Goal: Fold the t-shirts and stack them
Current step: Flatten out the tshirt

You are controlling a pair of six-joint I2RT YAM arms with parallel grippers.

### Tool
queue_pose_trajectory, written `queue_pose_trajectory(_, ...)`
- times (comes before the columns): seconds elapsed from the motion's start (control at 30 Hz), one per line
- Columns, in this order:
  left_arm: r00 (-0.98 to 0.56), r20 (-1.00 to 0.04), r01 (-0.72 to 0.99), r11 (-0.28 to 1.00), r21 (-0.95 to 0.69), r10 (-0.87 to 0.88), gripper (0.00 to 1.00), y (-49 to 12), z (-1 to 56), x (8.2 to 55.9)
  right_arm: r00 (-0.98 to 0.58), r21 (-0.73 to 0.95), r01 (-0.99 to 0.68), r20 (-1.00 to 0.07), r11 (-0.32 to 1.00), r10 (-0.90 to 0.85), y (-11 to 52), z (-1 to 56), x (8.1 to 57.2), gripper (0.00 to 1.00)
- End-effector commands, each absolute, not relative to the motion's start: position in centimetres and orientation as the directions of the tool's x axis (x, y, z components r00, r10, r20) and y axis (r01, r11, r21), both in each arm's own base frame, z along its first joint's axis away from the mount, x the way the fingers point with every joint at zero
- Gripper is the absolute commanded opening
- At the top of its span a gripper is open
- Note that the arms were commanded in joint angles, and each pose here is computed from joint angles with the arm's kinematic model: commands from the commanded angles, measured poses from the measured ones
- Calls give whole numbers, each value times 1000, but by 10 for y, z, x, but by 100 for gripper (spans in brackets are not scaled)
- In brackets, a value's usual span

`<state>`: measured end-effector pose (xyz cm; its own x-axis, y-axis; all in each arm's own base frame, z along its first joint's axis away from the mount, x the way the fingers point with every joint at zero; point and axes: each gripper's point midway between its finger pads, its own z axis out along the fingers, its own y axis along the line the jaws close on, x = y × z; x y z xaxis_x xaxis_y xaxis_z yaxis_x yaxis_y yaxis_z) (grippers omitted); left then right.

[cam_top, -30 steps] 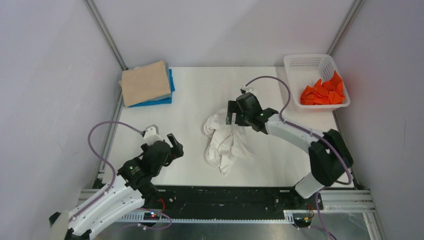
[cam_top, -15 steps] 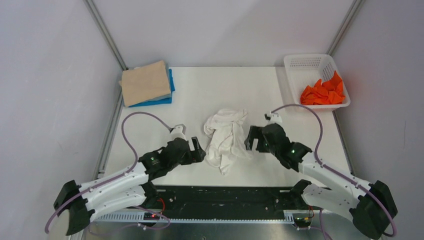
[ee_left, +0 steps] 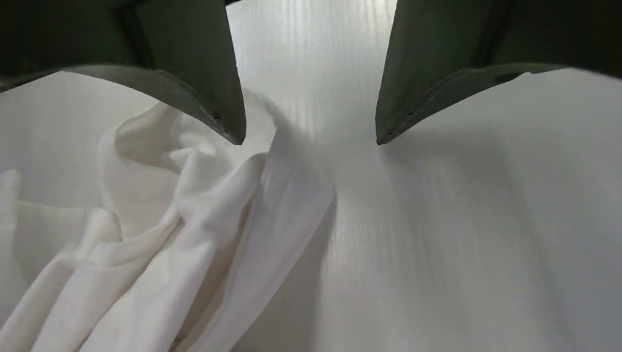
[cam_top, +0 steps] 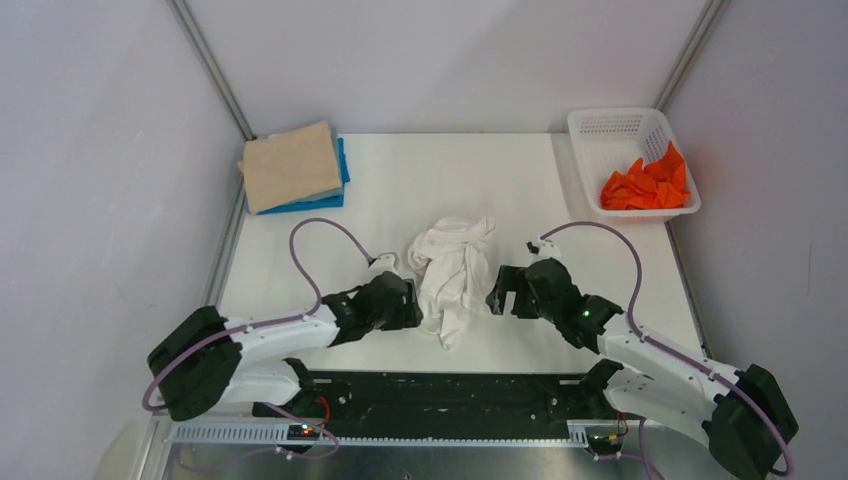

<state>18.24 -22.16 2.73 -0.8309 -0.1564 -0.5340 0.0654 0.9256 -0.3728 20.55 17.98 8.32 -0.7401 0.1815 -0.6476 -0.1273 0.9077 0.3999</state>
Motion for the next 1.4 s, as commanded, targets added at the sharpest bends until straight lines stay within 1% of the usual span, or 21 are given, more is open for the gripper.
queue_pose_trajectory(0.0, -801, -569, 80, 910, -408, -184, 68, -246, 43, 203, -746, 400, -152, -647, 904, 161, 188, 79, 207, 97)
queue_pose_trajectory(0.07, -804, -564, 63, 917, -393, -187, 63, -247, 38, 206, -756, 393, -173, -641, 903, 134, 191, 75, 205, 95)
queue_pose_trajectory(0.13, -812, -554, 51, 924, -378, -182, 53, -247, 30, 207, -762, 383, -205, -640, 901, 98, 195, 71, 204, 92)
queue_pose_trajectory(0.17, -813, -553, 49, 925, -377, -182, 43, -247, 28, 207, -762, 375, -214, -642, 902, 87, 196, 69, 204, 89)
queue_pose_trajectory(0.2, -812, -553, 43, 925, -377, -187, 38, -248, 27, 208, -761, 363, -222, -645, 905, 72, 198, 65, 206, 87)
queue_pose_trajectory(0.23, -809, -556, 39, 925, -377, -192, 22, -248, 27, 209, -753, 358, -228, -655, 905, 69, 200, 65, 209, 86)
queue_pose_trajectory(0.27, -807, -557, 33, 925, -378, -199, 14, -248, 26, 210, -762, 341, -227, -646, 912, 52, 200, 58, 210, 84)
queue_pose_trajectory(0.3, -801, -562, 25, 926, -376, -207, 4, -247, 27, 212, -764, 336, -233, -643, 913, 42, 204, 54, 211, 84)
queue_pose_trajectory(0.33, -796, -566, 19, 926, -377, -214, 2, -246, 28, 213, -765, 332, -239, -643, 912, 33, 205, 51, 212, 82)
queue_pose_trajectory(0.43, -765, -599, 0, 929, -370, -239, 0, -238, 33, 218, -770, 319, -246, -638, 915, 16, 212, 41, 216, 75)
queue_pose_trajectory(0.5, -732, -628, -12, 926, -377, -265, 0, -228, 42, 220, -770, 307, -230, -638, 923, 20, 213, 36, 221, 63)
queue_pose_trajectory(0.53, -718, -640, -17, 925, -379, -275, 0, -225, 46, 221, -767, 304, -225, -641, 926, 24, 213, 37, 224, 47)
queue_pose_trajectory(0.57, -697, -659, -34, 932, -361, -281, 0, -216, 48, 223, -765, 308, -217, -643, 926, 35, 214, 37, 226, 35)
queue_pose_trajectory(0.6, -673, -677, -32, 925, -378, -300, 0, -214, 59, 225, -757, 310, -206, -651, 928, 49, 215, 40, 230, 15)
queue_pose_trajectory(0.67, -602, -728, -53, 927, -372, -327, 0, -199, 78, 232, -751, 321, -185, -656, 929, 77, 214, 49, 235, 0)
queue_pose_trajectory(0.83, -425, -810, -102, 910, -401, -405, 0, -156, 137, 236, -681, 383, -144, -708, 912, 190, 199, 104, 244, 0)
queue_pose_trajectory(0.97, -272, -842, -116, 884, -453, -467, 0, -122, 195, 235, -602, 473, -183, -747, 862, 283, 179, 170, 239, 0)
queue_pose_trajectory(1.1, -182, -827, 3, 841, -541, -532, 0, -113, 266, 224, -471, 552, -368, -805, 748, 362, 173, 267, 215, 0)
queue_pose_trajectory(1.17, -135, -819, 64, 820, -569, -558, 0, -106, 303, 217, -404, 544, -430, -830, 720, 385, 166, 308, 203, 0)
queue_pose_trajectory(1.27, -58, -808, 124, 799, -588, -586, 0, -89, 349, 205, -323, 521, -479, -853, 707, 410, 156, 351, 193, 0)
queue_pose_trajectory(1.37, -15, -807, 158, 796, -585, -590, 0, -79, 375, 197, -255, 495, -501, -868, 710, 425, 149, 386, 190, 0)
